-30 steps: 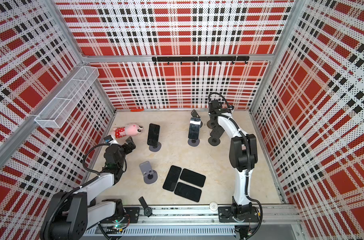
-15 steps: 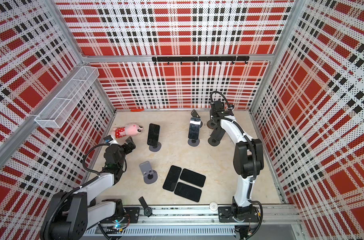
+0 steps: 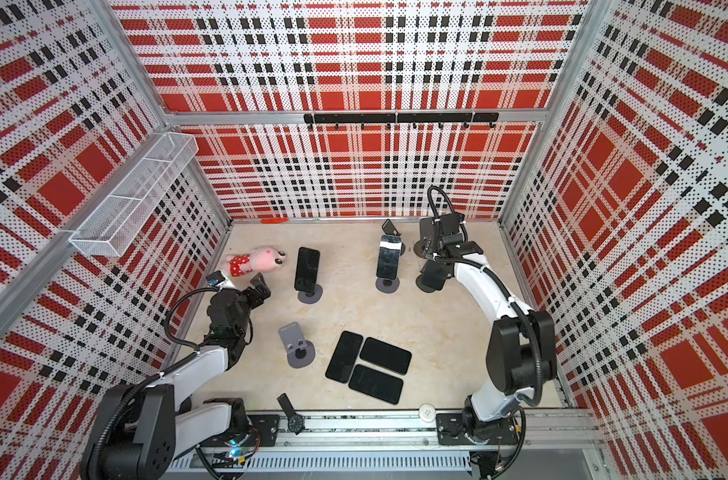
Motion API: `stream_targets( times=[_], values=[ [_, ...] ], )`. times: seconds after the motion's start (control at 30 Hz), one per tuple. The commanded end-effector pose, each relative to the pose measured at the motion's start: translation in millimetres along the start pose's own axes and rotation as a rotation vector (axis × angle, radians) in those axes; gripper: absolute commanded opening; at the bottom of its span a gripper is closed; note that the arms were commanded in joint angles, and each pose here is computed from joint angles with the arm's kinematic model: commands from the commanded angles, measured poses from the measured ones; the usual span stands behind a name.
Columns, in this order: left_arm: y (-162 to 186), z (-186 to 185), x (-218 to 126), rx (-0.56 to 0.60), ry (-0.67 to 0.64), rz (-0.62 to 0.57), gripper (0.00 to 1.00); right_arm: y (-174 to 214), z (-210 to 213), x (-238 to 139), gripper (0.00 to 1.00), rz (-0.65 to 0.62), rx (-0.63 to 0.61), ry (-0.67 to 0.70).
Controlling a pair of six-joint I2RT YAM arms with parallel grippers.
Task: Remove the phone from the phone stand
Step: 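Close the right gripper around the black phone on its stand, then lift the black phone off its stand and carry it toward the robot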
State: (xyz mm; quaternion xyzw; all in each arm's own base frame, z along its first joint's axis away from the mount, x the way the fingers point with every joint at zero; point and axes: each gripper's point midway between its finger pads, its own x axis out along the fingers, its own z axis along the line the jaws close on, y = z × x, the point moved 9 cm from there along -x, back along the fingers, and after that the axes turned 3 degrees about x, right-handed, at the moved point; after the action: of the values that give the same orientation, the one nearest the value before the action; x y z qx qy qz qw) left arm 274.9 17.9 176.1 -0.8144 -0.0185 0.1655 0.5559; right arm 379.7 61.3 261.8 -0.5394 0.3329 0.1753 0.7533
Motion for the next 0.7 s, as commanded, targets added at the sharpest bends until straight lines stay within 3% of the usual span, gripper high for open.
stream_targets(
  times=[0.0,0.2,0.43,0.67],
  values=[
    [-7,1,0,-0.016,-0.002,-0.026,0.98,-7,10,-23,0.71,-0.065,-0.075,-0.187],
    [-7,1,0,-0.016,-0.002,-0.026,0.98,23,19,-30,0.69,-0.030,-0.199,-0.250],
    [-7,2,-1,-0.018,-0.003,-0.029,0.98,77,64,-24,0.70,0.096,-0.504,-0.369],
    [-7,3,-3,-0.021,-0.003,-0.031,0.98,115,89,-21,0.68,0.192,-0.694,-0.506]
  ],
)
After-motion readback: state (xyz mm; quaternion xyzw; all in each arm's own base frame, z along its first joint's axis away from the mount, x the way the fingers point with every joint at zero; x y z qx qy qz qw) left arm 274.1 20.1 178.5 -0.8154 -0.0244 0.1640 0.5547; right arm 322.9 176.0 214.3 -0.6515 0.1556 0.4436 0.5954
